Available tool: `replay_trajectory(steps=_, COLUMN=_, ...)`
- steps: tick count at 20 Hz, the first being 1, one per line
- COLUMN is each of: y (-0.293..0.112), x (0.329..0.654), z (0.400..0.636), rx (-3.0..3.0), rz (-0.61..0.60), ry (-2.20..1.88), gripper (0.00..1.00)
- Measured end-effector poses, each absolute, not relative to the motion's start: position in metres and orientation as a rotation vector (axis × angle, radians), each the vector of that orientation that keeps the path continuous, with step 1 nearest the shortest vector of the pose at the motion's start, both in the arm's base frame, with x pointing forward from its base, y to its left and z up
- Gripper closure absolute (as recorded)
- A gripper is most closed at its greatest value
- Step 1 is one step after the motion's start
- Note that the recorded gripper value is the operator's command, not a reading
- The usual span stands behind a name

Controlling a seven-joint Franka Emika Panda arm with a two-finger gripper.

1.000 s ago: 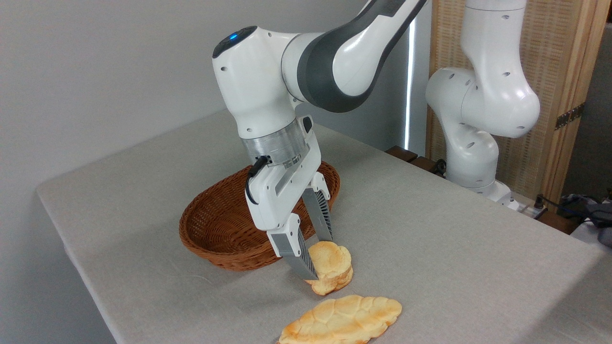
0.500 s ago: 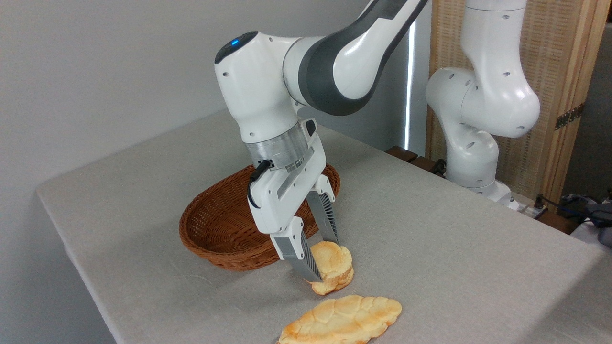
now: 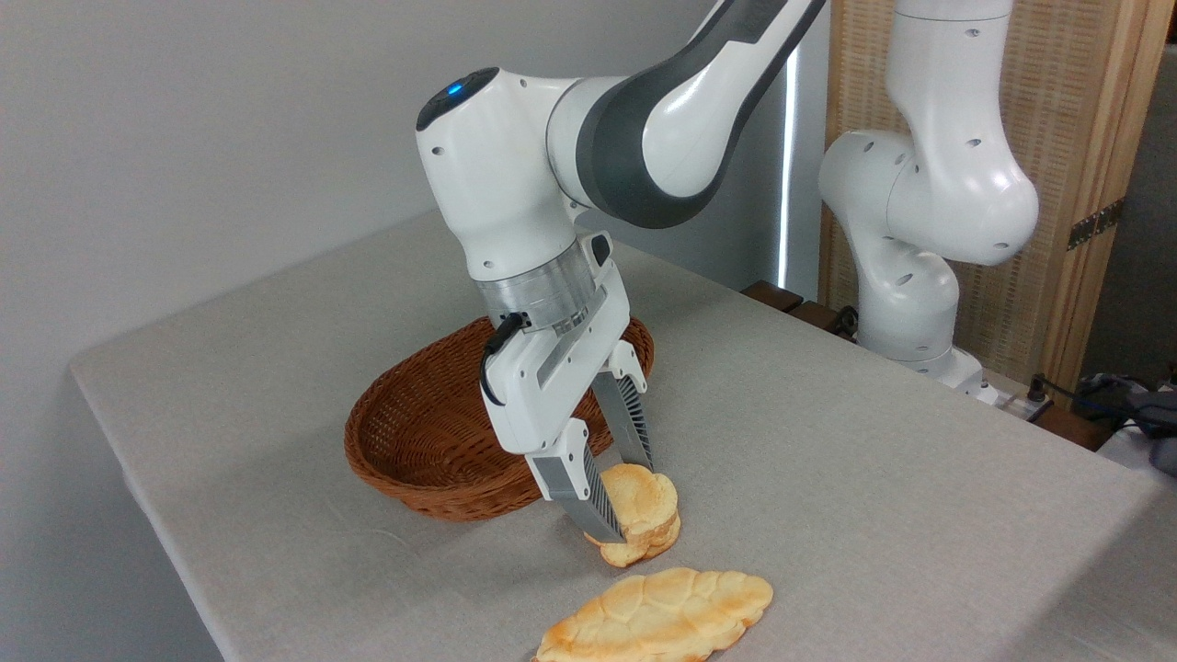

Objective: Put bread into the basket
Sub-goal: 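Close the gripper on the small round bread roll, then lift the bread roll and carry it into the wicker basket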

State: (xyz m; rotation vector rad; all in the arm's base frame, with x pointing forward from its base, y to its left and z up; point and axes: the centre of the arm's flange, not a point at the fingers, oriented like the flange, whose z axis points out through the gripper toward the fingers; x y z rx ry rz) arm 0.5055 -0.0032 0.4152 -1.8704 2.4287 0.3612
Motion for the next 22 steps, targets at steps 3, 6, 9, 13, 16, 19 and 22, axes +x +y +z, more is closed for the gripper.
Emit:
replay_trajectory(steps=3, y=-0.003, x=0.506, z=0.415, rx=-1.870, rz=0.361, ry=2.429, gripper=0.50)
replay_trajectory(steps=6, y=-0.003, x=0.506, z=0.415, rx=-1.870, rz=0.361, ry=2.429, gripper=0.50)
replay_trajectory(steps=9, y=-0.003, x=0.506, z=0.415, rx=-1.869, rz=0.360, ry=2.428, gripper=0.51)
replay_trajectory(steps=13, y=-0.002, x=0.507, z=0.422, rx=-1.866, rz=0.340, ry=2.417, gripper=0.51)
replay_trajectory(steps=16, y=0.015, x=0.517, z=0.449, rx=-1.892, rz=0.277, ry=2.350, gripper=0.51)
replay_trajectory(steps=19, y=0.041, x=0.526, z=0.484, rx=-1.955, rz=0.192, ry=2.250, gripper=0.51)
replay_trajectory(steps=22, y=0.047, x=0.528, z=0.502, rx=-2.075, rz=0.133, ry=2.117, gripper=0.55)
